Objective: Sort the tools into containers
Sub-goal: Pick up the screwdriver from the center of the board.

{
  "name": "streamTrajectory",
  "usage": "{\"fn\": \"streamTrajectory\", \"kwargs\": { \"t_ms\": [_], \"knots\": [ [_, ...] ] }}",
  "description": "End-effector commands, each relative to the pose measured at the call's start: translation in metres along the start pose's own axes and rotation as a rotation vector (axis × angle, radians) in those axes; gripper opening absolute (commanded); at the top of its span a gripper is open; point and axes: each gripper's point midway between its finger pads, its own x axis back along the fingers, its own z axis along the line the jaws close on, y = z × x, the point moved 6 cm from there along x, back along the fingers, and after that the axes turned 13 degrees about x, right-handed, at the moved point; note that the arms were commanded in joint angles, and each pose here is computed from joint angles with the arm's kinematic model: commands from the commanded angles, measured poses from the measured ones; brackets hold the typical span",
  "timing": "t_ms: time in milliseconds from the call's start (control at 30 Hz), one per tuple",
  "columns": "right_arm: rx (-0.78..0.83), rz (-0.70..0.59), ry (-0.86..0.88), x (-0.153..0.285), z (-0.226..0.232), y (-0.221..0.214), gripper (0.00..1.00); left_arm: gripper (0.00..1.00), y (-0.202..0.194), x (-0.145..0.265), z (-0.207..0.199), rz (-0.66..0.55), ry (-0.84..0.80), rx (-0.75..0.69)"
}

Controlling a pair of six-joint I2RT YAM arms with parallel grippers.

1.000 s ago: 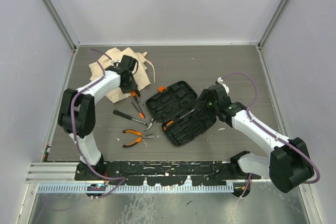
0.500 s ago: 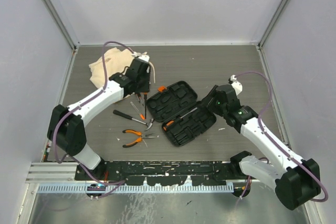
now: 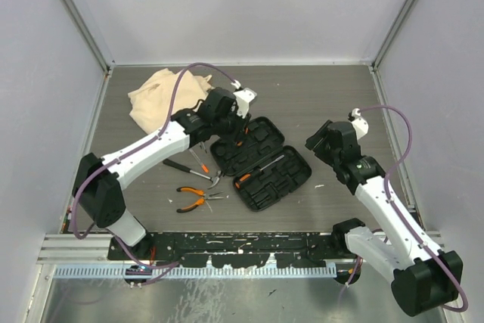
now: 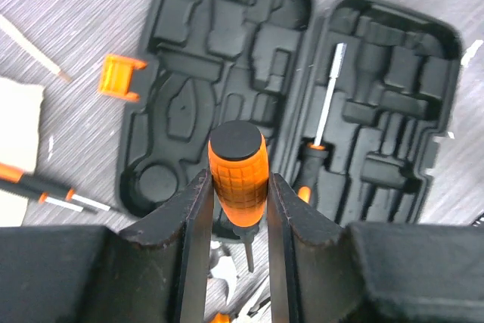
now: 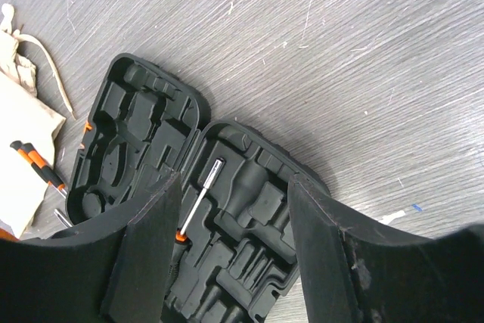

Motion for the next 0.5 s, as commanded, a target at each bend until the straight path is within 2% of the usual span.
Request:
{"fn": "streamTrajectory", "kwargs": {
  "t_ms": [0,233,467],
  "knots": [
    [-0.015,-0.038,0.010,0.006,-0.001,0.008,0.63,0.25,0.018,0.000,-0.040,-0.002,-0.202,-0.090],
    [-0.056,0.041,0.041,-0.005,-0.006,-0.018,0.63,0.23,0.014,-0.021,-0.081,0.128,-0.318,-0.166],
    [-0.119,0.101,0.036,-0.014,-0.020,-0.035,0.63,0.23,0.006,-0.034,-0.105,0.194,-0.361,-0.241]
  ]
}}
